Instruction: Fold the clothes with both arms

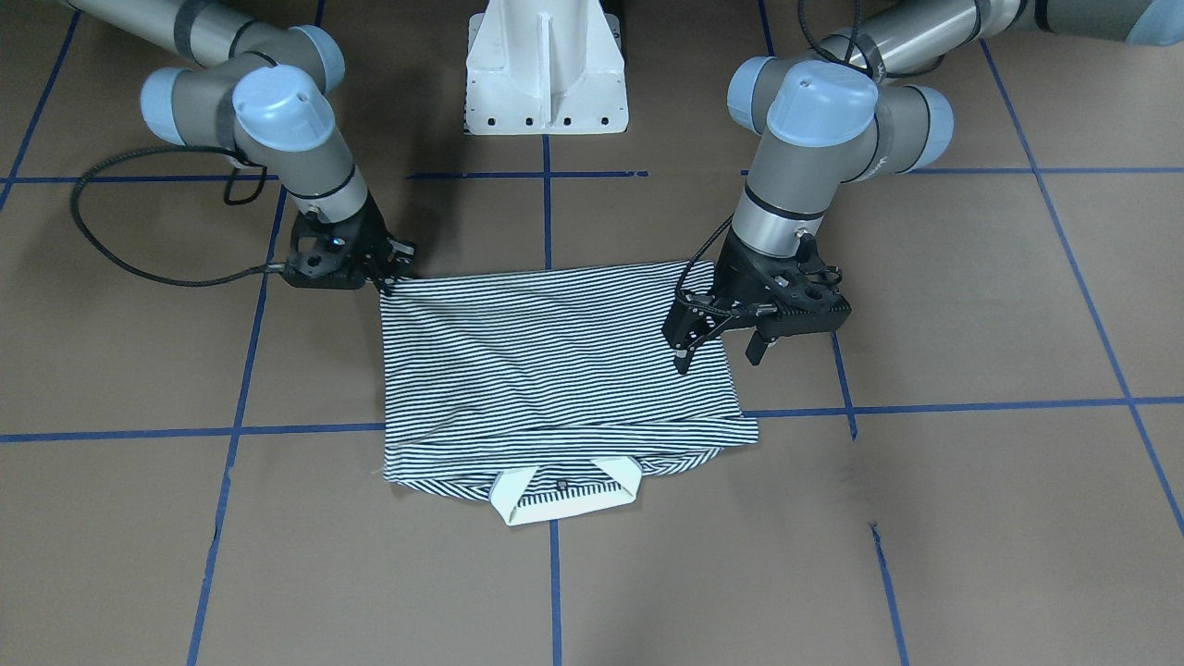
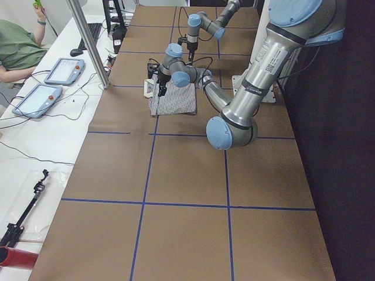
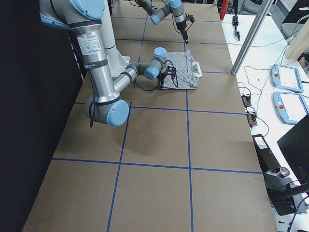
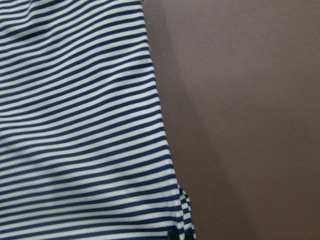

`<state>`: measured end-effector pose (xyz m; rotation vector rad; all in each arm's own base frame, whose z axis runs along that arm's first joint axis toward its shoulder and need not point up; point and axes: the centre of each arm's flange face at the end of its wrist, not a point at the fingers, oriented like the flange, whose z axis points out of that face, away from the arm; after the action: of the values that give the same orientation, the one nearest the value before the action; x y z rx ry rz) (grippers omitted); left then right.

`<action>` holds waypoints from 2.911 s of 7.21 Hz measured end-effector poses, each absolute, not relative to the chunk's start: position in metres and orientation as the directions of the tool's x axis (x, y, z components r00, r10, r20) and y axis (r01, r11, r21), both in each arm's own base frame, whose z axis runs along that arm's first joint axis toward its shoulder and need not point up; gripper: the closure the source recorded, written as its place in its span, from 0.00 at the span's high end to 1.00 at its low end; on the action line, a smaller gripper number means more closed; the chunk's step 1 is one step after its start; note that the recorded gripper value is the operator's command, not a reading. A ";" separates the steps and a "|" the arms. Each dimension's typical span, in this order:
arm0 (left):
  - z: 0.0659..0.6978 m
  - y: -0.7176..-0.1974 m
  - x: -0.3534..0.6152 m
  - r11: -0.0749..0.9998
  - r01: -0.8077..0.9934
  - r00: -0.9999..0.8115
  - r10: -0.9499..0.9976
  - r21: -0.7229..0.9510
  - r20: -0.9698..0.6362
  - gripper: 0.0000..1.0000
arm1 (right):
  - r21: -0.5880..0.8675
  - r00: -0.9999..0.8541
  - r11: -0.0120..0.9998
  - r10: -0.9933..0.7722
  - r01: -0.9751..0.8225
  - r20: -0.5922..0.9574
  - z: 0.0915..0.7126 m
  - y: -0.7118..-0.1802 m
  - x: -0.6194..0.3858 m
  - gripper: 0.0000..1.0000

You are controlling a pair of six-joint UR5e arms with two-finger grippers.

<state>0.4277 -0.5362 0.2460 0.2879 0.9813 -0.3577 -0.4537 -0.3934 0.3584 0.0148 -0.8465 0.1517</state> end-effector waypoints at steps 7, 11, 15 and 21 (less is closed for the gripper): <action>0.239 -0.517 0.442 0.913 0.403 0.490 -0.163 0.057 -0.857 1.00 | -0.249 0.713 0.959 0.081 0.133 0.696 0.406 -0.196 -0.387 1.00; 0.220 -0.379 0.524 0.907 0.356 0.496 -0.389 -0.227 -0.777 0.95 | -0.188 0.554 0.982 0.175 -0.035 0.814 0.322 -0.279 -0.374 1.00; 0.228 -0.276 0.595 0.826 0.401 0.511 -0.561 -0.396 -0.651 0.95 | -0.160 0.502 0.977 0.210 -0.141 0.839 0.300 -0.325 -0.358 1.00; 0.238 -0.283 0.611 0.834 0.412 0.494 -0.542 -0.366 -0.680 0.00 | -0.161 0.504 0.976 0.215 -0.150 0.836 0.302 -0.328 -0.358 1.00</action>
<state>0.6107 -0.2826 0.2380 -0.1621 0.8811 -0.5817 -0.3584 -0.3282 0.3017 -0.0704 -1.0190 0.2206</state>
